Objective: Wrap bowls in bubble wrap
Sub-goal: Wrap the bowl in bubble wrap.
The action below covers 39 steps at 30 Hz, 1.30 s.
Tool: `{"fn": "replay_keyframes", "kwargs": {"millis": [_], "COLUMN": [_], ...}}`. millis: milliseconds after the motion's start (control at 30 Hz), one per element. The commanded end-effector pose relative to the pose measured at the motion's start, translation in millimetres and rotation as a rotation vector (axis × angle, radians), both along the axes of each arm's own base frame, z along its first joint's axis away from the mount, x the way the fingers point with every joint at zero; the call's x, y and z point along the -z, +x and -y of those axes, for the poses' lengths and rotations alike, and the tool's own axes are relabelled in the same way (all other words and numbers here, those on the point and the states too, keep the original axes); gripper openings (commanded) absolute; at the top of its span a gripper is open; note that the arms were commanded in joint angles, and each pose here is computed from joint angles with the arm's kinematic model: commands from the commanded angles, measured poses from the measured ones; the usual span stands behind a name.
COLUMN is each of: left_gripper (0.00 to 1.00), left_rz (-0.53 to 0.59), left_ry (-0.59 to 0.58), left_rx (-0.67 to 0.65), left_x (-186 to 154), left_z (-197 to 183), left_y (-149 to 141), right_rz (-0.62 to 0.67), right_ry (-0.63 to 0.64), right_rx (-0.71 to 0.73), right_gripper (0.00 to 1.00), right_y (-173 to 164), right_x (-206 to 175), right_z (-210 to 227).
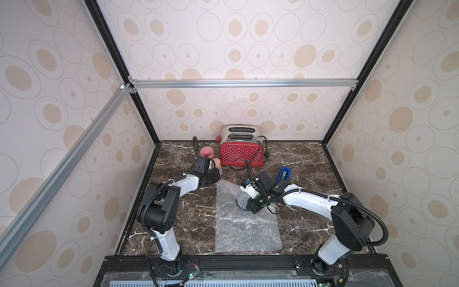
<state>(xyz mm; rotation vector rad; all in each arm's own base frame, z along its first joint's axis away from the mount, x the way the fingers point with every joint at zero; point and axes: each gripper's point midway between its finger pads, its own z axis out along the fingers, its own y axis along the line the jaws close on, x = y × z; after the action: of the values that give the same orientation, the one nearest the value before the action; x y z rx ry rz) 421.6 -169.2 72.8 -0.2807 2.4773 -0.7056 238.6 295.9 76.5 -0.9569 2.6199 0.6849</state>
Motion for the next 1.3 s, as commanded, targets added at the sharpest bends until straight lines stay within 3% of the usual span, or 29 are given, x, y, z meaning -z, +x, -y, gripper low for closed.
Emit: {"fn": "replay_keyframes", "kwargs": {"millis": [0, 367, 567, 867, 1267], "left_gripper": [0.0, 0.0, 0.0, 0.0, 0.0], "left_rz": [0.058, 0.199, 0.22, 0.218, 0.175], "left_ry": [-0.023, -0.045, -0.162, -0.223, -0.3], "left_rx": [0.008, 0.038, 0.095, 0.238, 0.31], "left_x": [-25.1, -85.0, -100.8, -109.1, -99.8], "left_z": [9.9, 29.5, 50.9, 110.3, 141.5], "left_y": [-8.3, -54.7, -81.9, -116.1, -137.5], "right_rz": [-0.013, -0.005, 0.003, -0.002, -0.005], "right_ry": [-0.016, -0.023, -0.02, -0.017, 0.028], "right_rx": [-0.026, -0.018, -0.009, 0.004, 0.025], "right_gripper": [0.02, 0.02, 0.02, 0.02, 0.03], "right_y": [-8.0, -5.9, -3.9, -2.9, -3.1], "right_x": [7.9, 10.2, 11.5, 15.9, 13.9], "right_z": [0.1, 0.9, 0.7, 0.0, -4.5]}}
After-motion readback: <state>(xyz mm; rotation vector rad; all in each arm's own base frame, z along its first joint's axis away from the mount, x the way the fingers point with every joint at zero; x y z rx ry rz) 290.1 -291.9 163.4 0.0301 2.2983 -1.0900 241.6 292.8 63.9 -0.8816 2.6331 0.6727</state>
